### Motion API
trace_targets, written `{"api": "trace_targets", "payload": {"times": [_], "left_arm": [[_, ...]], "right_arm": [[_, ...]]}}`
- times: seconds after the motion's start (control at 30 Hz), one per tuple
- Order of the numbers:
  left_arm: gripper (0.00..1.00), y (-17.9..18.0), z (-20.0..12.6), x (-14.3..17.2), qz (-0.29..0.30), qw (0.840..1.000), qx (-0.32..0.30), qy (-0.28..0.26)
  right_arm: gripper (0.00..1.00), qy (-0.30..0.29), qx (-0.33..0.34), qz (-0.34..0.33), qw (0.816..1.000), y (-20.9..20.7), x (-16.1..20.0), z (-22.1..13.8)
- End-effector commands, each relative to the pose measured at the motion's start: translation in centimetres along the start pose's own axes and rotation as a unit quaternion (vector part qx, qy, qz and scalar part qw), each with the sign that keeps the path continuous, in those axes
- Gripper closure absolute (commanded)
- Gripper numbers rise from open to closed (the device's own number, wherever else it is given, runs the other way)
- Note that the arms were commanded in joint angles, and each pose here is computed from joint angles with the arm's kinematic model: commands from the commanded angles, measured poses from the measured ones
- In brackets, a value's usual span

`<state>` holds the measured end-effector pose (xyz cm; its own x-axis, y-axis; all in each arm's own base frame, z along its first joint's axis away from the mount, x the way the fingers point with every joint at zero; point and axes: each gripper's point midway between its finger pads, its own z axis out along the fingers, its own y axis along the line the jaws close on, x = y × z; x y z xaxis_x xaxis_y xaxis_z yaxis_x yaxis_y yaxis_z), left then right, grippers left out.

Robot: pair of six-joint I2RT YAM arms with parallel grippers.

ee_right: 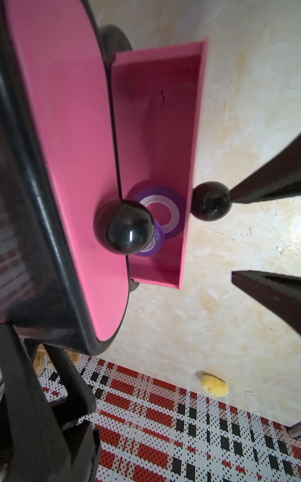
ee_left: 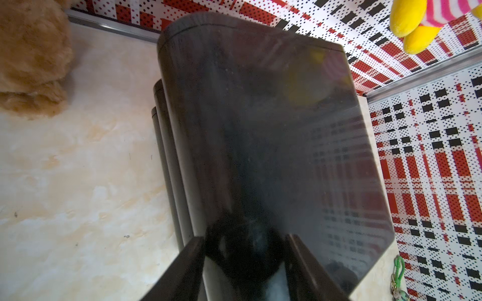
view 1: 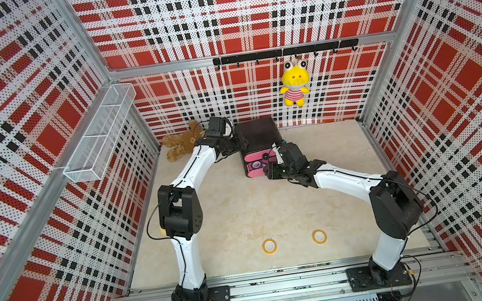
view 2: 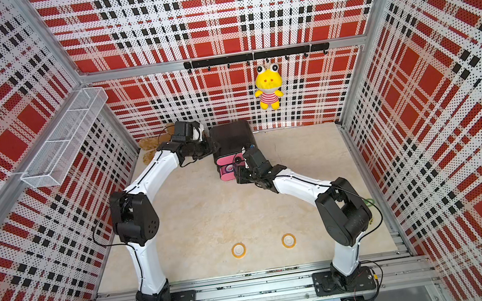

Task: Place the transparent tape into the drawer according to color
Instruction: Close the drawer in the storage box.

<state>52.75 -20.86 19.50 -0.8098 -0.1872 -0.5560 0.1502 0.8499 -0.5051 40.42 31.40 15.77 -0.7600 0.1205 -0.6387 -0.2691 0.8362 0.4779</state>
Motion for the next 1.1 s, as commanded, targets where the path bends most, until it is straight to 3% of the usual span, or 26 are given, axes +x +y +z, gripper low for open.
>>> {"api": "trace_targets", "payload": {"times": [0.0, 0.4, 1.07], "left_arm": [[0.45, 1.6, 2.3, 3.8, -0.009, 0.998, -0.013, 0.064], [0.45, 1.4, 2.5, 3.7, -0.009, 0.998, -0.01, 0.064], [0.45, 1.7, 2.6, 3.9, -0.009, 0.998, -0.011, 0.067]], "right_arm": [[0.51, 0.02, 0.006, 0.0, 1.0, -0.4, 1.4, 0.4], [0.46, 0.05, 0.029, -0.005, 0.998, -1.3, 2.9, 1.4], [0.54, 0.026, 0.061, -0.025, 0.997, -1.8, 0.4, 4.5]]}}
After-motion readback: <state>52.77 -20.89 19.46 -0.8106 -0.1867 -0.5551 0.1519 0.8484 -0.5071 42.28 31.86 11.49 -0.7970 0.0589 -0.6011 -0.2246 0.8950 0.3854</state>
